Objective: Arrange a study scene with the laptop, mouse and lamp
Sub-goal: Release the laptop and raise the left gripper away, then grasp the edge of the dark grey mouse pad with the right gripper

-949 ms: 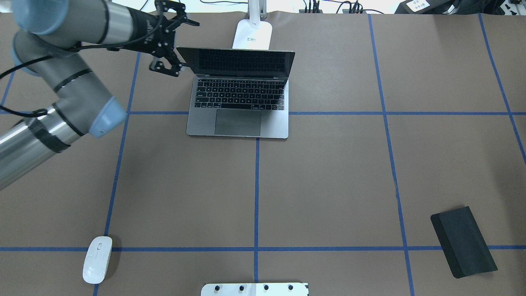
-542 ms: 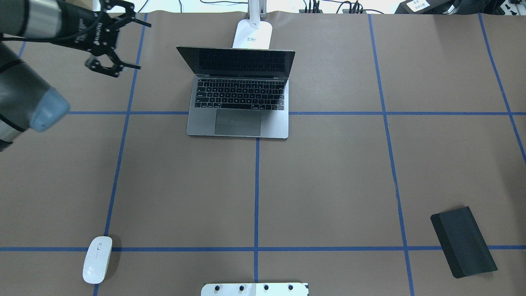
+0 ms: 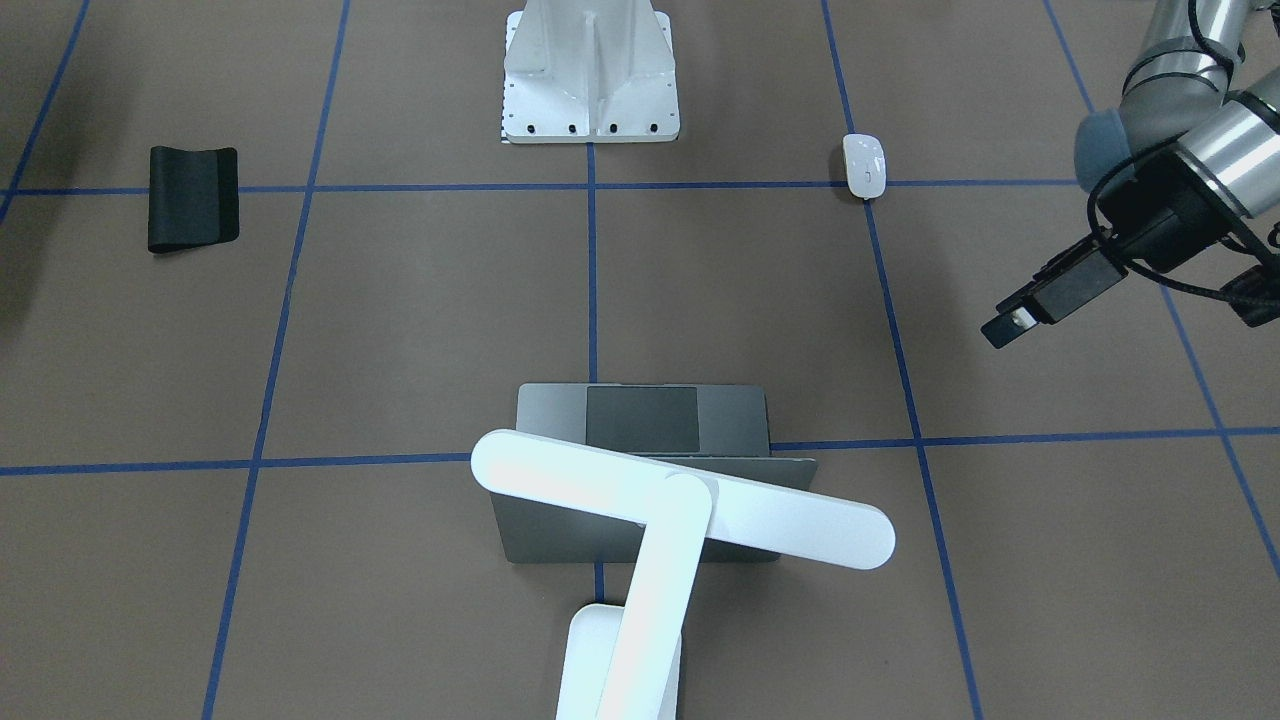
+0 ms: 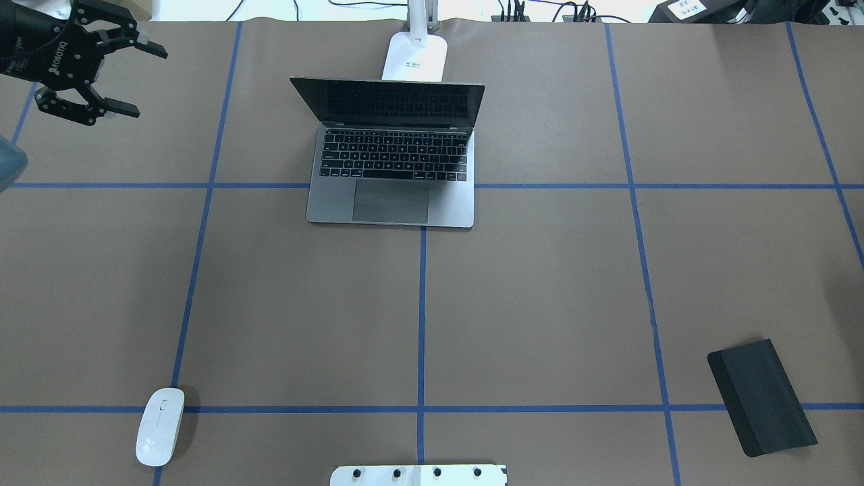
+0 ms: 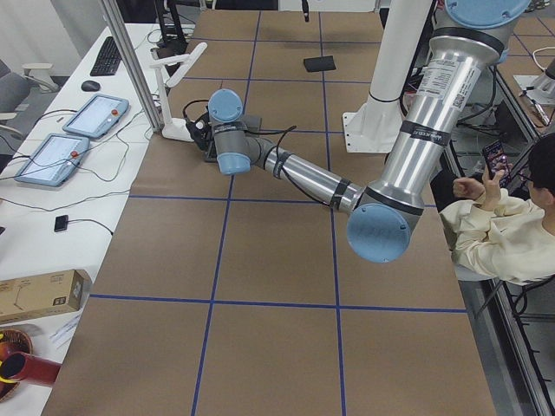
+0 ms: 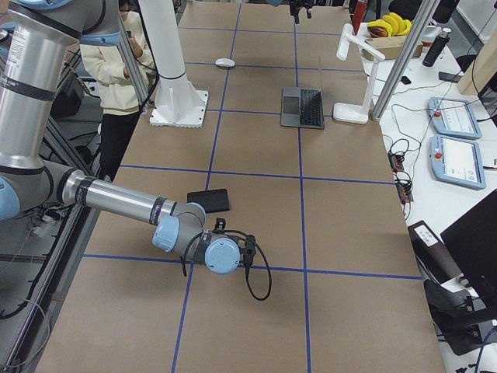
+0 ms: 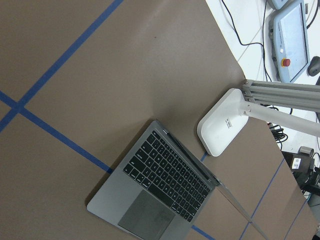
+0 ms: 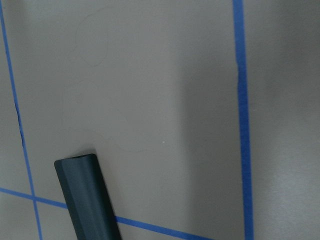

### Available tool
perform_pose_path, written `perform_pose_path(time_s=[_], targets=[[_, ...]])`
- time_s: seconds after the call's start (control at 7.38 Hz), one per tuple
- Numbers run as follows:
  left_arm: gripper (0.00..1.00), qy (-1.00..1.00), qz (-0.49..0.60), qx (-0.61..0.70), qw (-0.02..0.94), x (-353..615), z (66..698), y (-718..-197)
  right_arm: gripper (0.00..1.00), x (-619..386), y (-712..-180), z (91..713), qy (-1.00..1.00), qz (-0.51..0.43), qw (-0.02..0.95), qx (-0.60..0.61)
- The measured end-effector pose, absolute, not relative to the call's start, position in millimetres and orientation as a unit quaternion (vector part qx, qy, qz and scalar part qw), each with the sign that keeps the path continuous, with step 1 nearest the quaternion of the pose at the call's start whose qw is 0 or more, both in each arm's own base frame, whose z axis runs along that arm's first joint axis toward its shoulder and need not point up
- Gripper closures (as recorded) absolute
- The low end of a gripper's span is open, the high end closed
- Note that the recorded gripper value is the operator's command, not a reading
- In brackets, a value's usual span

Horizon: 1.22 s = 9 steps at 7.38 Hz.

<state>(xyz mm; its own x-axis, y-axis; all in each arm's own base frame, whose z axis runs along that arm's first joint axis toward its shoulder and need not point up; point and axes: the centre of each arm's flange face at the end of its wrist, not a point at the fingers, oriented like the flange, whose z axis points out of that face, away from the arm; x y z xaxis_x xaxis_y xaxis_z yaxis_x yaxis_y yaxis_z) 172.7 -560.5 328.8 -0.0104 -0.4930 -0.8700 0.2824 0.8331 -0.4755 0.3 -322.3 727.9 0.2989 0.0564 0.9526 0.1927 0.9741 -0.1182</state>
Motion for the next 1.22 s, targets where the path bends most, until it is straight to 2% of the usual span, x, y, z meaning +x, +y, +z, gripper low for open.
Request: perform_pose_path(time_s=[0.68,1.22], targets=[[0.0,0.655,-0.227,-0.038,0.72,145.3,351.4,-539.7,0.0,-136.9,-347.8,697.4,-0.573,-0.209,0.773,-0.175],[0.0,0.657,-0.213,-0.021,0.723,128.2,356.1,-519.8,0.0,-215.8,-344.8,677.4,-0.537,-0.271,0.768,-0.222]])
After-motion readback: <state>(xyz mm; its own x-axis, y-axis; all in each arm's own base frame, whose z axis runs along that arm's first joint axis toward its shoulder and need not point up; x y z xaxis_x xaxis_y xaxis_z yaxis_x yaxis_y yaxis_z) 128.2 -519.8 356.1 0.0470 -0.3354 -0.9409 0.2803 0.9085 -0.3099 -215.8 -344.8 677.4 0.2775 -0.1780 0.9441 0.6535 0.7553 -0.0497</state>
